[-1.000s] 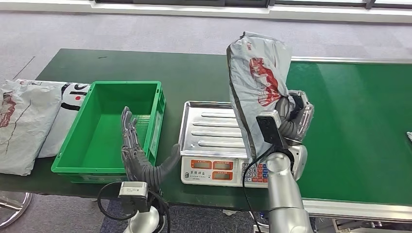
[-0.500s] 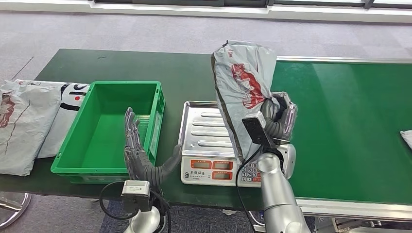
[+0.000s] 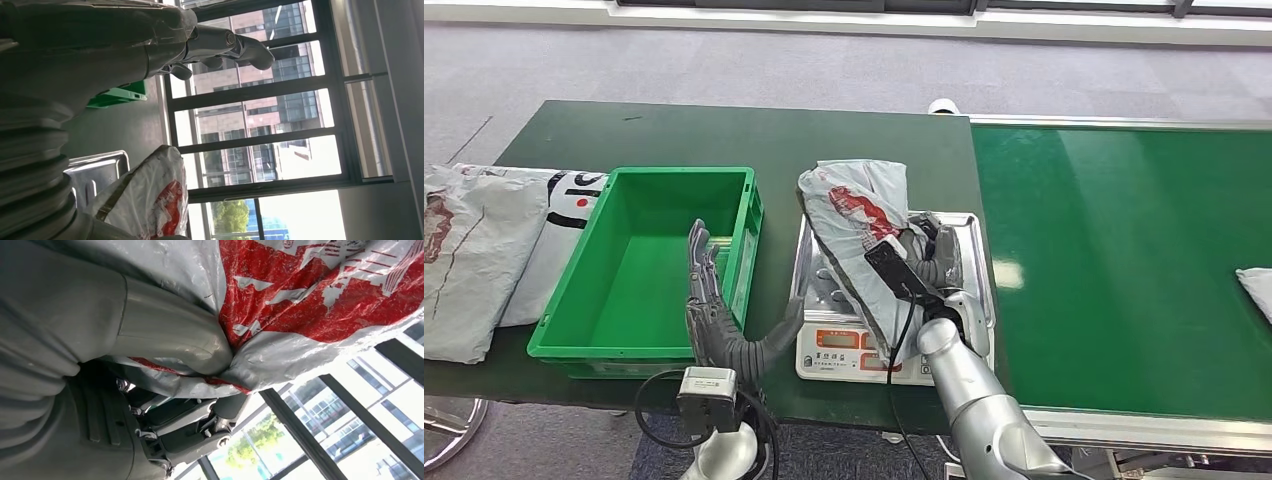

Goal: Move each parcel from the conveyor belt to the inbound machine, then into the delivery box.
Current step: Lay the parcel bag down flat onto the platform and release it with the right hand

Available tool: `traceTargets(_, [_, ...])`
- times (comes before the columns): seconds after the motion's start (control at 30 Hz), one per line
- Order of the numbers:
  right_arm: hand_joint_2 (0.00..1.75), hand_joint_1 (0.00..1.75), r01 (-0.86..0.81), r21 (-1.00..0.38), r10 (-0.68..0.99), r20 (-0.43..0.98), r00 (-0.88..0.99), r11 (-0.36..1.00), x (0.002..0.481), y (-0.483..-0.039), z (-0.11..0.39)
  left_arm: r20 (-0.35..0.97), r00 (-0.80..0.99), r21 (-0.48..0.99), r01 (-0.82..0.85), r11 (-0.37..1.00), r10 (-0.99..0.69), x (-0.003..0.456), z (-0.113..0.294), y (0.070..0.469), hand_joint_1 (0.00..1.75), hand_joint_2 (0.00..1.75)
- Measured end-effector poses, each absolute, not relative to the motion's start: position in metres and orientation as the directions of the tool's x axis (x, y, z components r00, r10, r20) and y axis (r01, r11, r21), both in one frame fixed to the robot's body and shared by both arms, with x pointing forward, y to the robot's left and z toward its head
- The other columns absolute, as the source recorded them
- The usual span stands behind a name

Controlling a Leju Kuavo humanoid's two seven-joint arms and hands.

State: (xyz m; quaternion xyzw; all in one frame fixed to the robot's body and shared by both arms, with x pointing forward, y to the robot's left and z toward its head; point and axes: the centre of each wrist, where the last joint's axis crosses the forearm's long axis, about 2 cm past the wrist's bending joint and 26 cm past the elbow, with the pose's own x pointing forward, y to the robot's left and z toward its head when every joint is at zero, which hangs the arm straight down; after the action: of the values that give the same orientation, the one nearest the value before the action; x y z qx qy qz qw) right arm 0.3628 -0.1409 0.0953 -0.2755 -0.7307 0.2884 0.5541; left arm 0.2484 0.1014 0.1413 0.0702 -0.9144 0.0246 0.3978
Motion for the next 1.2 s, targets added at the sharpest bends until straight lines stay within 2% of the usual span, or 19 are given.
traceTargets(0.07, [1.75, 1.75, 0.065, -0.731, 0.723, 0.652, -0.227, 0.679, 0.361, -0.140, 0.092, 0.734, -0.671, 0.008, -0.146, 0.989, -0.105, 0.249, 0.141, 0.101, 0.00, 1.75])
traceTargets(0.1, [1.75, 1.37, 0.059, -0.731, 0.722, 0.654, -0.224, 0.680, 0.360, -0.139, 0.091, 0.735, -0.670, 0.007, -0.145, 0.989, -0.104, 0.249, 0.141, 0.101, 0.00, 1.75])
traceTargets(0.2, [1.75, 0.06, 0.048, -0.726, 0.717, 0.663, -0.215, 0.686, 0.360, -0.140, 0.088, 0.734, -0.672, 0.007, -0.142, 0.990, -0.102, 0.249, 0.141, 0.100, 0.00, 1.75])
traceTargets(0.23, [1.75, 0.00, 0.047, -0.725, 0.716, 0.665, -0.212, 0.687, 0.360, -0.140, 0.088, 0.733, -0.672, 0.007, -0.141, 0.990, -0.101, 0.249, 0.141, 0.100, 0.00, 1.75])
traceTargets(0.57, [1.75, 0.00, 0.122, -0.718, 0.725, 0.655, -0.214, 0.685, 0.358, -0.146, 0.084, 0.729, -0.677, 0.018, -0.125, 0.992, -0.098, 0.250, 0.142, 0.096, 0.00, 1.75])
traceTargets(0.8, [1.75, 0.00, 0.237, -0.720, 0.750, 0.567, -0.339, 0.652, 0.356, -0.154, 0.091, 0.728, -0.677, 0.037, -0.119, 0.992, -0.108, 0.252, 0.139, 0.095, 0.00, 1.75])
traceTargets(0.97, [1.75, 0.00, 0.406, -0.629, 0.748, 0.536, -0.392, 0.663, 0.349, -0.169, 0.111, 0.723, -0.679, 0.059, -0.118, 0.991, -0.124, 0.252, 0.137, 0.096, 0.00, 1.75])
traceTargets(1.2, [1.75, 0.00, 0.549, -0.513, 0.751, 0.447, -0.486, 0.660, 0.330, -0.183, 0.137, 0.732, -0.669, 0.112, -0.074, 0.991, -0.133, 0.272, 0.132, 0.093, 0.00, 1.75])
